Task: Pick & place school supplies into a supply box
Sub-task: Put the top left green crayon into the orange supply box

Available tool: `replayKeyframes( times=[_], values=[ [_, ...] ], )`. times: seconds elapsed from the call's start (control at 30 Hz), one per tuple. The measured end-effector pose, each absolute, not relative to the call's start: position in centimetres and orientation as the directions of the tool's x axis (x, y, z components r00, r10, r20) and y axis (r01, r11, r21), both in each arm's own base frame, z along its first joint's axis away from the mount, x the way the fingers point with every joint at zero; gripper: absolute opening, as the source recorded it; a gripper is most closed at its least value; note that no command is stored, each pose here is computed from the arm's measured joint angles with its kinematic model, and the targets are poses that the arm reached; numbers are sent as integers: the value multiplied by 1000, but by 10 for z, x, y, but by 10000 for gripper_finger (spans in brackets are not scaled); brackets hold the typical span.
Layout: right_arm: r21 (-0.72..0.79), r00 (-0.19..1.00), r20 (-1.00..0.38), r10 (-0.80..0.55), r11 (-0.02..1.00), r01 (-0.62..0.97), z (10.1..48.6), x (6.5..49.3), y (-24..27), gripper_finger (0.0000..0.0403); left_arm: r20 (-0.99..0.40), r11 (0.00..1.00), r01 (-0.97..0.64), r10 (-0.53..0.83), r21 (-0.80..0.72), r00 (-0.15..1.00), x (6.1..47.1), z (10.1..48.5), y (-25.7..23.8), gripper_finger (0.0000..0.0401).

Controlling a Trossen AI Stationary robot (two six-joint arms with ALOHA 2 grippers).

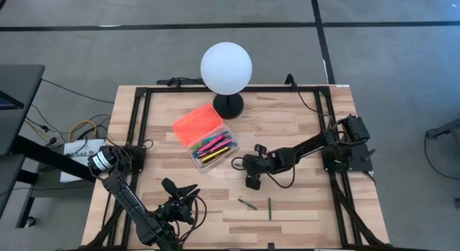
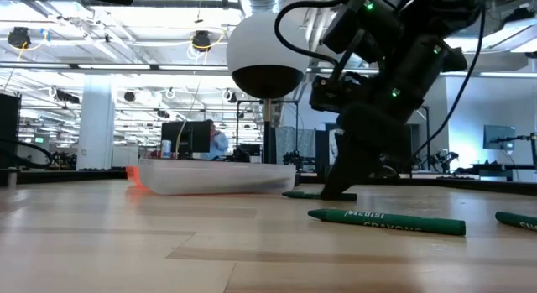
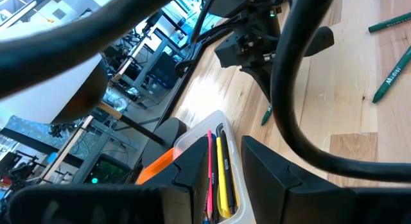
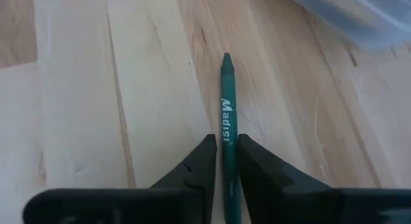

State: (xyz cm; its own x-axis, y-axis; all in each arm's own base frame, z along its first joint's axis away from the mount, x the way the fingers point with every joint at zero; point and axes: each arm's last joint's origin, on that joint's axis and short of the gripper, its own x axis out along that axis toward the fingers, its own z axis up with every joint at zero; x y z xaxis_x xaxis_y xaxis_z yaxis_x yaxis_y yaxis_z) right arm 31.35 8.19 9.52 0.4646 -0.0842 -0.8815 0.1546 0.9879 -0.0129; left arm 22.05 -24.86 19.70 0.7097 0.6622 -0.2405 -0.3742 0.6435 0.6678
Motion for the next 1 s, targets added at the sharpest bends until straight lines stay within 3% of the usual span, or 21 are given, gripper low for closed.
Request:
replayKeyframes(
  times=[0.2, 0.47, 0.73, 1.0],
  values=[
    [-16, 403, -912, -76, 988, 151, 101, 316, 83, 58, -241, 643, -374, 662, 668, 709, 220, 197, -249, 87],
    [-37, 338, -938, -78, 991, 127, 107, 316, 84, 7, -241, 644, -374, 662, 667, 709, 220, 197, -249, 87],
    [-30, 274, -960, -60, 993, 112, 111, 314, 85, 14, -254, 647, -371, 664, 667, 703, 220, 196, -249, 87],
    [21, 120, -993, 8, 994, 108, 118, 307, 87, 14, -254, 647, -370, 665, 667, 703, 220, 196, -248, 87]
  ],
)
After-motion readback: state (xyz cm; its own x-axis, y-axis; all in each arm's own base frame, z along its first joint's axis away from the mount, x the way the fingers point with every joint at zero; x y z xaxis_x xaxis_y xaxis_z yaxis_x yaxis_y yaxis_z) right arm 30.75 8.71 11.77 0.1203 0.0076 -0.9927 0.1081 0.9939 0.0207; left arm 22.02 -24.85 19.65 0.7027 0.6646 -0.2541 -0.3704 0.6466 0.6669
